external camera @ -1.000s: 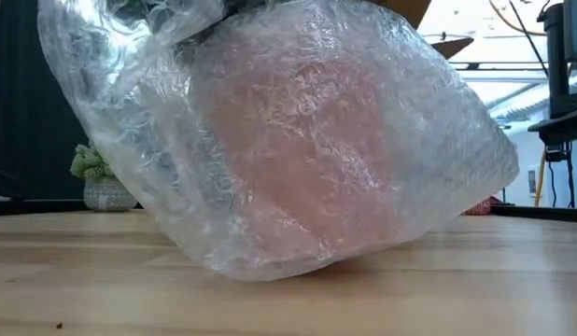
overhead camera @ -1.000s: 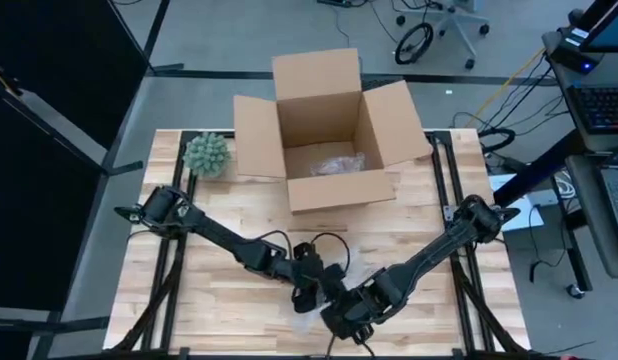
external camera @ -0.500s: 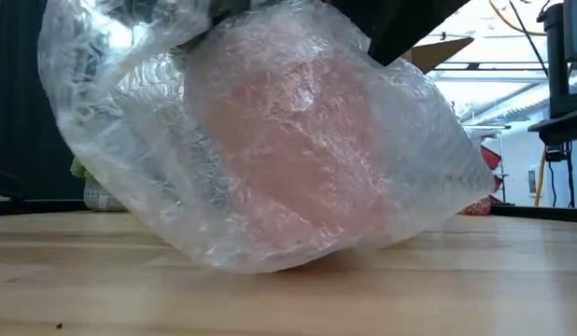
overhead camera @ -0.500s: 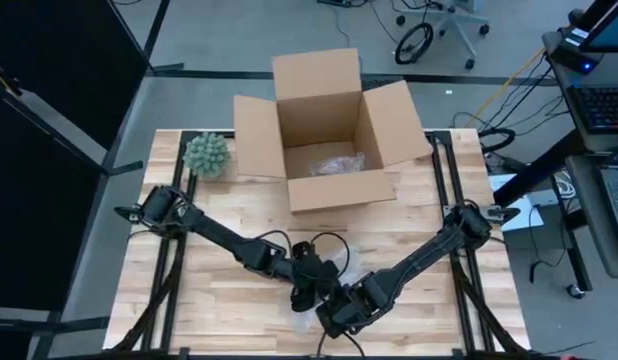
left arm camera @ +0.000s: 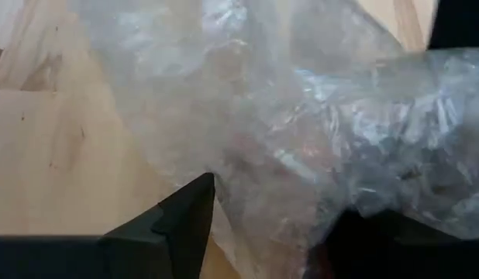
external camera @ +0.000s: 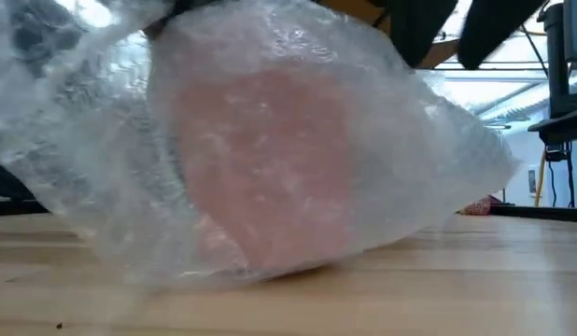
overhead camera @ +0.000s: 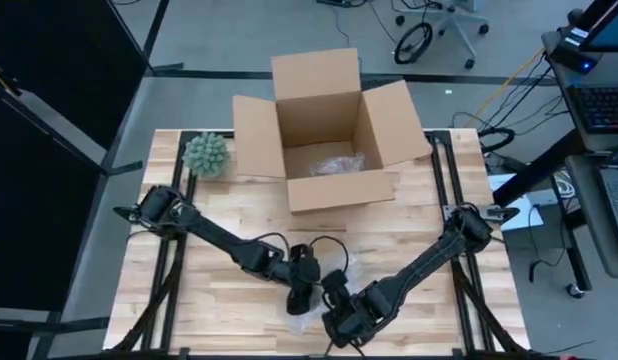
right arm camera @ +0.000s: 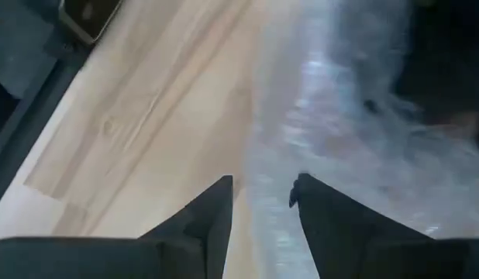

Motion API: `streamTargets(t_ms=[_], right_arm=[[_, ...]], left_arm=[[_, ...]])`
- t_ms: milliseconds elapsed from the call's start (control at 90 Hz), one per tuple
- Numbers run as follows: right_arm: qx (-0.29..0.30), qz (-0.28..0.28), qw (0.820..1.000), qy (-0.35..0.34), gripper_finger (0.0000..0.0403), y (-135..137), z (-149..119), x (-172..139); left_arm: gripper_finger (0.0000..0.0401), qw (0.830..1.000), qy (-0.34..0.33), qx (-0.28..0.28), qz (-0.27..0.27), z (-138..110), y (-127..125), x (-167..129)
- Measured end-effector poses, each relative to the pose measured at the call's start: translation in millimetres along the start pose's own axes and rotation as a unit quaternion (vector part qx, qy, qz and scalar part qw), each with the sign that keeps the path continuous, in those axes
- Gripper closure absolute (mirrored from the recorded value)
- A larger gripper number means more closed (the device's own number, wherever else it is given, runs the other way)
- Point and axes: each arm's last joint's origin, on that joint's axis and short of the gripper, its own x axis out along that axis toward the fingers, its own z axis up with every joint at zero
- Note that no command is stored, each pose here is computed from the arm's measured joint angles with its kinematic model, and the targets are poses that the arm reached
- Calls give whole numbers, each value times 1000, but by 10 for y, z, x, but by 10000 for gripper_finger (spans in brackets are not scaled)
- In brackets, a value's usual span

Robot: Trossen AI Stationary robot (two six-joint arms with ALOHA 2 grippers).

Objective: Wrap mug
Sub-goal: Wrap the pink mug with bubble wrap

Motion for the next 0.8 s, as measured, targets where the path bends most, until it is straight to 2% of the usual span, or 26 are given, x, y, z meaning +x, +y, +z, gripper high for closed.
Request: streamTargets(t_ms=[367,578,678,800], right_arm=[[1,-5,1000,-10,275,-12,-2,-116],[-3,-26,998,-60,275,-52,67,-260],[-34,-31,997,-66,275,-59,104,-166],[-72,-40,996,-31,275,-44,82,85]], left_arm=[[202,1000,-20,-7,-4,61,-34,-64],[202,1000,-21,-10,-4,66,-33,-69],[202,1000,-21,-10,-4,70,-34,-72],[202,1000,-5,-6,-14,45,-32,-70]])
